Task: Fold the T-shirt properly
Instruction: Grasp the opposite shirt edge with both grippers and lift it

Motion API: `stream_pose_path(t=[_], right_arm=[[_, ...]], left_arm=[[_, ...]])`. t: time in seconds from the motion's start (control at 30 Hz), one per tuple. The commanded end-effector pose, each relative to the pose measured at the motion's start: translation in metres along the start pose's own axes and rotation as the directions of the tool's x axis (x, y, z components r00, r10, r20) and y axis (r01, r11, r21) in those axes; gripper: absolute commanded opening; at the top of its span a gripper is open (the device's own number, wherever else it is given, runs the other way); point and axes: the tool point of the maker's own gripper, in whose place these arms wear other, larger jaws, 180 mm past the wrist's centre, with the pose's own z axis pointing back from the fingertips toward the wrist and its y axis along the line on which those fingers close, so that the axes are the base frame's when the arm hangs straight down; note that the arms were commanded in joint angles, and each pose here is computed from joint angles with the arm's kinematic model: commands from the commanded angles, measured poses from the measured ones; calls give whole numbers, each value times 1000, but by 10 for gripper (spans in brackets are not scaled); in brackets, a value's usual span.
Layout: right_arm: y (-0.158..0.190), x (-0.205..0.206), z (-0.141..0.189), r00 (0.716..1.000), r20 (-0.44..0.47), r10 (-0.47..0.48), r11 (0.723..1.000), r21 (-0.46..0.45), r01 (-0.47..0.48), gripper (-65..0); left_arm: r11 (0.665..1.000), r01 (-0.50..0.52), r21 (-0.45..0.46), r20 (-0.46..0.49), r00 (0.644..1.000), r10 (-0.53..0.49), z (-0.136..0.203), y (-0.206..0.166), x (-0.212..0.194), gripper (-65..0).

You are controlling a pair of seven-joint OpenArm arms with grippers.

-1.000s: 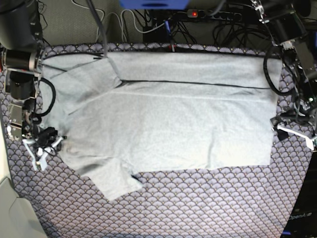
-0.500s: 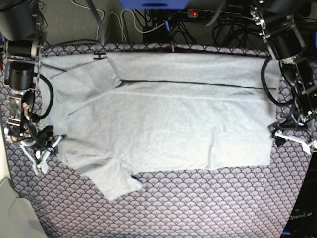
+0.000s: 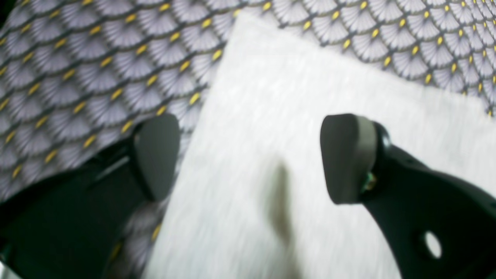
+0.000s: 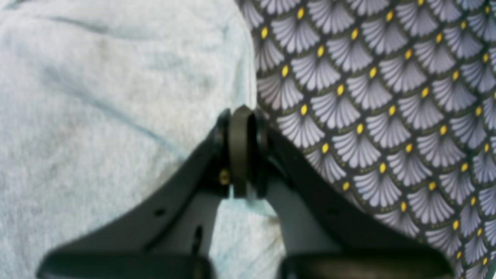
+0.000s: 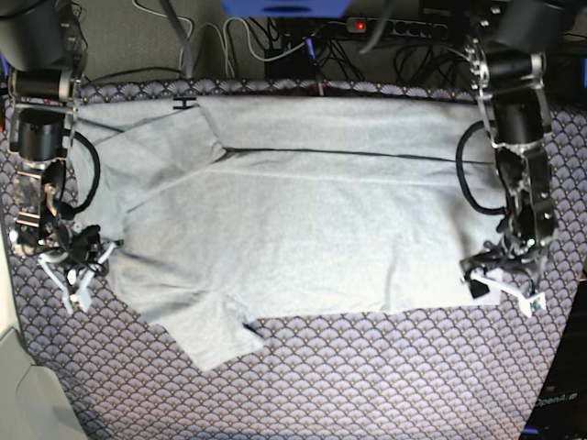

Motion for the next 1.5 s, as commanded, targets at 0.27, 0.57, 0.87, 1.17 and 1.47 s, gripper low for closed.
stream_pose_path(t=[0.27, 0.57, 0.87, 1.17, 1.47], right_arm=[[-9, 15, 7, 999, 41, 12, 1000, -12, -11, -650], [-9, 14, 7, 999, 39, 12, 1000, -13, -12, -650], [-9, 14, 7, 999, 39, 12, 1000, -13, -12, -650], [-9, 14, 7, 999, 41, 12, 1000, -13, -12, -650], [-10, 14, 7, 999, 39, 12, 1000, -16, -11, -650]], left_arm=[[999, 17, 43, 72, 997, -20, -36, 10, 16, -94], [997, 47, 68, 72, 996, -52, -49, 16, 4, -93], [997, 50, 61, 69, 996, -54, -50, 14, -2, -97], [996, 47, 79, 39, 998, -50, -52, 23, -26, -350], [994, 42, 97, 39, 998, -46, -52, 31, -26, -638]])
